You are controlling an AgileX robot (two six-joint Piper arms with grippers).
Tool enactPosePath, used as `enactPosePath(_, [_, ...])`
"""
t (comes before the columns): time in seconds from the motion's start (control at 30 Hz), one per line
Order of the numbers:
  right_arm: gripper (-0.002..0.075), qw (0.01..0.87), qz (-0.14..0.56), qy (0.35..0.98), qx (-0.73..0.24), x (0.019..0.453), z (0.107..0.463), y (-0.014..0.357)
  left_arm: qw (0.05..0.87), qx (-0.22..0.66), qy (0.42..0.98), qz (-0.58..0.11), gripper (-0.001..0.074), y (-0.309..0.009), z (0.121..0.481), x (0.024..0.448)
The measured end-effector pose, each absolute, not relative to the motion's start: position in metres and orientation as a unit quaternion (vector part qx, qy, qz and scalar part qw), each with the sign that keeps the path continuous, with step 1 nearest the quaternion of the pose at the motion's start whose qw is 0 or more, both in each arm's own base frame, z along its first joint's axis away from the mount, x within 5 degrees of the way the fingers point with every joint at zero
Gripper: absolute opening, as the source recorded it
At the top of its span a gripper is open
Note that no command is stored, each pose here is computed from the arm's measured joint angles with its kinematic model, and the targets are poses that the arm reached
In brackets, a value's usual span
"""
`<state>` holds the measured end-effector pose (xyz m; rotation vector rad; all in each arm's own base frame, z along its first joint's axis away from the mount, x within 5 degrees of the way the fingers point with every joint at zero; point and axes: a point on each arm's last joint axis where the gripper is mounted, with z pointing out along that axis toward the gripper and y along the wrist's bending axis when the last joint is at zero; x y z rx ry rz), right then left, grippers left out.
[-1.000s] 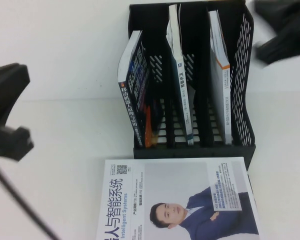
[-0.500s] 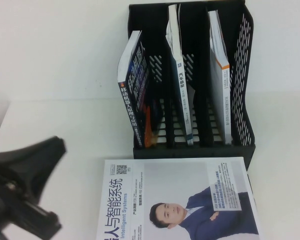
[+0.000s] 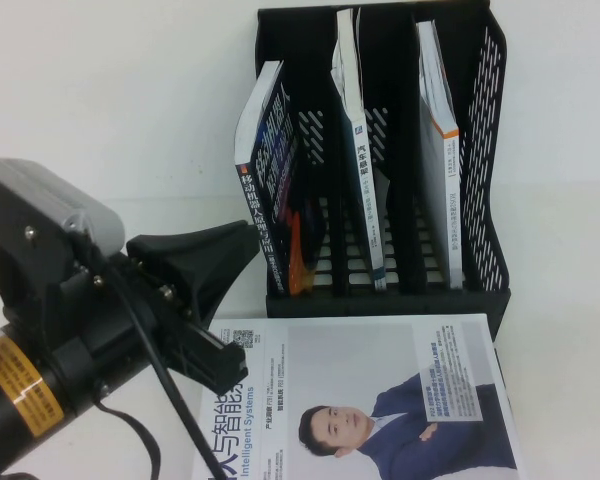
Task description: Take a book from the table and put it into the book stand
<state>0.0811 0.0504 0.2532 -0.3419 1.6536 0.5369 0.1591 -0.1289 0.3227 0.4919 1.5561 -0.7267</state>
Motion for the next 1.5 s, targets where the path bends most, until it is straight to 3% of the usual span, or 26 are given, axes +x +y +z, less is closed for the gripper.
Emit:
enactPosePath(0.33, [-0.0001,0.582,0.230,0.761,-0.174,0.075,0.207,0.051,0.632,0.222,0.672,-0.317,-0.0002,-0.132,0.323,0.161])
enactPosePath(0.63, [-0.0001,0.571,0.233,0.766,-0.181,0.073,0.199,0.052,0.638,0.225,0.661,-0.326,-0.0002,-0.133,0.326,0.160])
enactPosePath(0.93, [-0.0001,0.574,0.217,0.771,-0.171,0.074,0.198,0.049,0.699,0.223,0.549,-0.400,-0.0002,-0.139,0.347,0.155])
enactPosePath(1.1, [-0.0001,0.574,0.216,0.771,-0.170,0.075,0.198,0.049,0.711,0.224,0.529,-0.406,-0.0002,-0.140,0.350,0.155])
enactPosePath(1.5, [-0.0001,0.574,0.215,0.771,-0.170,0.075,0.198,0.048,0.737,0.321,0.408,-0.433,-0.0002,-0.144,0.364,0.129])
